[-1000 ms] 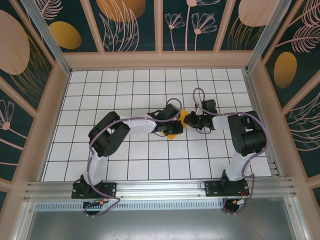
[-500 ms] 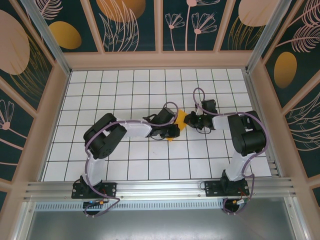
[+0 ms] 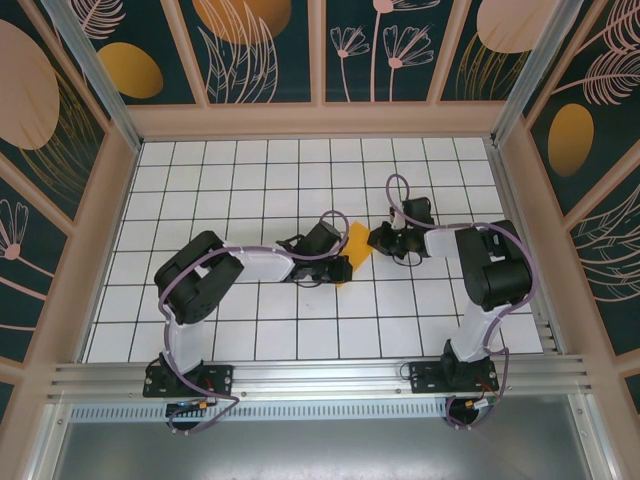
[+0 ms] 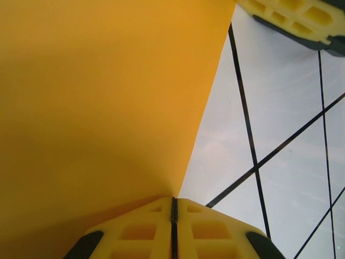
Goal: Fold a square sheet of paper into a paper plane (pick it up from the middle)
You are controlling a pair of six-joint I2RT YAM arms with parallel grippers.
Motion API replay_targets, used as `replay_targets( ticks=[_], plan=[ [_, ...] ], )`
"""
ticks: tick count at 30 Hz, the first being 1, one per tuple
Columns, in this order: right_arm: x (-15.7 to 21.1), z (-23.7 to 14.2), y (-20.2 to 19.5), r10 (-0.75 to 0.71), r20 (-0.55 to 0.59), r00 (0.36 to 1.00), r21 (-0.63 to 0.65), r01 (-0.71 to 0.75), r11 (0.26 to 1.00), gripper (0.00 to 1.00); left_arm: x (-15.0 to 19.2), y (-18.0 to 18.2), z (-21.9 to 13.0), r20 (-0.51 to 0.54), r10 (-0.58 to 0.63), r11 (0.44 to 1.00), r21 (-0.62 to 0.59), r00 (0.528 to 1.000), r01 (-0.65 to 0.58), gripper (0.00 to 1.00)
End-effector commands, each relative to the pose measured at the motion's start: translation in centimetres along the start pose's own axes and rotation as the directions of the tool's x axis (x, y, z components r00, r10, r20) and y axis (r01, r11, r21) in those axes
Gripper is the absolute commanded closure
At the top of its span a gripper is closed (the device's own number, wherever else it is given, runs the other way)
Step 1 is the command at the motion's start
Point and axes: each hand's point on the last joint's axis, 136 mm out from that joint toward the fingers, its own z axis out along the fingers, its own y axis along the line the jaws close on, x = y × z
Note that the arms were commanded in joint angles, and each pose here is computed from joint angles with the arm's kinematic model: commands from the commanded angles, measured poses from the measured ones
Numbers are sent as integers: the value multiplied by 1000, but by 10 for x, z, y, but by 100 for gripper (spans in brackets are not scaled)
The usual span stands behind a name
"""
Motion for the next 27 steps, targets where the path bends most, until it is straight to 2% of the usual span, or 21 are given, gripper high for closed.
replay_targets(
  ticks=[1, 6, 11, 16, 22, 27],
  plan=[
    [29, 23, -54, 57, -68, 996, 199, -42, 979, 94, 40, 25, -5, -129, -32, 997, -79, 991, 22, 91],
    [31, 27, -60, 65, -75, 995, 227, -46, 973, 94, 43, 22, -8, -129, -27, 997, -77, 991, 17, 91],
    [30, 28, -59, 63, -79, 995, 228, -43, 973, 94, 64, 40, -10, -172, -49, 992, -121, 984, 28, 91],
    [29, 29, -59, 59, -81, 995, 228, -39, 973, 94, 66, 39, -18, -163, -43, 993, -114, 986, 25, 92],
    [28, 29, -55, 55, -85, 995, 223, -35, 974, 94, 59, 32, -19, -149, -22, 995, -103, 989, 6, 91],
    [17, 29, -38, -2, -85, 996, 200, 19, 980, 94, 23, 11, -26, -43, 23, 995, -97, 999, -27, 88]
  ],
)
